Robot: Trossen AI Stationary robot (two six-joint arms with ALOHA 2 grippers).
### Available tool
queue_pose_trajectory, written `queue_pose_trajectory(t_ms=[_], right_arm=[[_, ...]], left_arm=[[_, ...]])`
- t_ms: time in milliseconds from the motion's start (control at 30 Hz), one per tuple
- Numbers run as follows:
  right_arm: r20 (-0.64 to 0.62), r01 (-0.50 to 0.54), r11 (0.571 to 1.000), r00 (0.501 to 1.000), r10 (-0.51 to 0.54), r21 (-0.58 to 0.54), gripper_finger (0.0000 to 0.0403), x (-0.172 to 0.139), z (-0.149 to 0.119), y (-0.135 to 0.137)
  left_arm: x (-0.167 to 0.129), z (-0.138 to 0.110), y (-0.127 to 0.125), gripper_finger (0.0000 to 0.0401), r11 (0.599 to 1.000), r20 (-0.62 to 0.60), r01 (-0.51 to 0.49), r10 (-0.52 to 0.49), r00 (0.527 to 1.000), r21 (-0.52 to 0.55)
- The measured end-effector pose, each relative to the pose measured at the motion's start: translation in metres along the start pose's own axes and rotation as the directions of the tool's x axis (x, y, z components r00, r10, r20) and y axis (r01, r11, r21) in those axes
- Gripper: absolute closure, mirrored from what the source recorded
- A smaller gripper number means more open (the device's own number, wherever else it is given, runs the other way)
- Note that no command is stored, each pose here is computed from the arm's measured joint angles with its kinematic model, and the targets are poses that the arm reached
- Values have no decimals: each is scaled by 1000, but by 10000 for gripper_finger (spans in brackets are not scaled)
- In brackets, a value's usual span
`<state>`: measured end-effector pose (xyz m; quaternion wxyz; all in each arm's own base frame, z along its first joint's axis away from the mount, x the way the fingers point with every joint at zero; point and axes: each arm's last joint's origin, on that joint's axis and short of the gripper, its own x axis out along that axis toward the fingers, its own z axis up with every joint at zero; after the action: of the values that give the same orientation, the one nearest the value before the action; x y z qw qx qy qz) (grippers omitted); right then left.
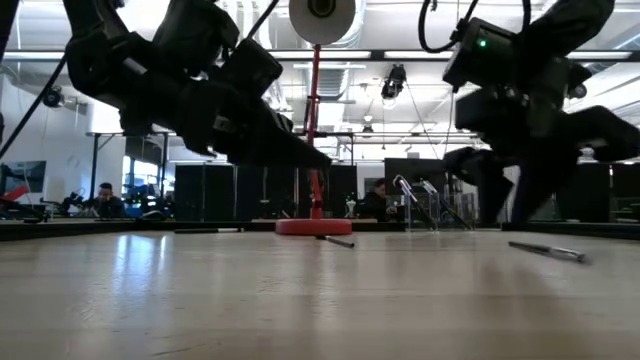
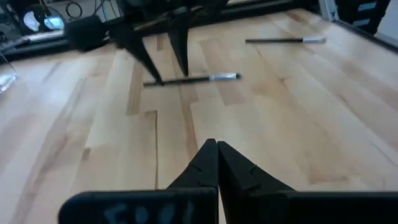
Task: Sort items
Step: Put the black foundation brush into the transparent organizer
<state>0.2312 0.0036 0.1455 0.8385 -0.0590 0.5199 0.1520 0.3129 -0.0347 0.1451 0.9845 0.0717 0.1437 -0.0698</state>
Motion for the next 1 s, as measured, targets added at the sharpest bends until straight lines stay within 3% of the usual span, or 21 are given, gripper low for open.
queue_pose_trajectory(t_ms=[267,567,667,833,1000], right_arm=[[-274,63,998,960,-62,-6,250,-7,11,27],[-342,32,998,939,-47,-47,250,2,6,52],[-413,32,998,909,-50,-50,250,5,-1,59],[-415,33,996,908,-63,-79,250,5,0,67],[-454,121,992,884,-117,-18,250,-8,7,67]], left_arm=[[1,-2,0,401,1000,0,-4,4,1000,-1],[1,-2,0,401,1000,-1,-4,4,1000,-2],[1,-2,0,401,1000,-1,-4,4,1000,-3],[1,-2,0,401,1000,-2,-3,3,1000,-3],[1,-2,0,401,1000,-2,-3,3,1000,-4]])
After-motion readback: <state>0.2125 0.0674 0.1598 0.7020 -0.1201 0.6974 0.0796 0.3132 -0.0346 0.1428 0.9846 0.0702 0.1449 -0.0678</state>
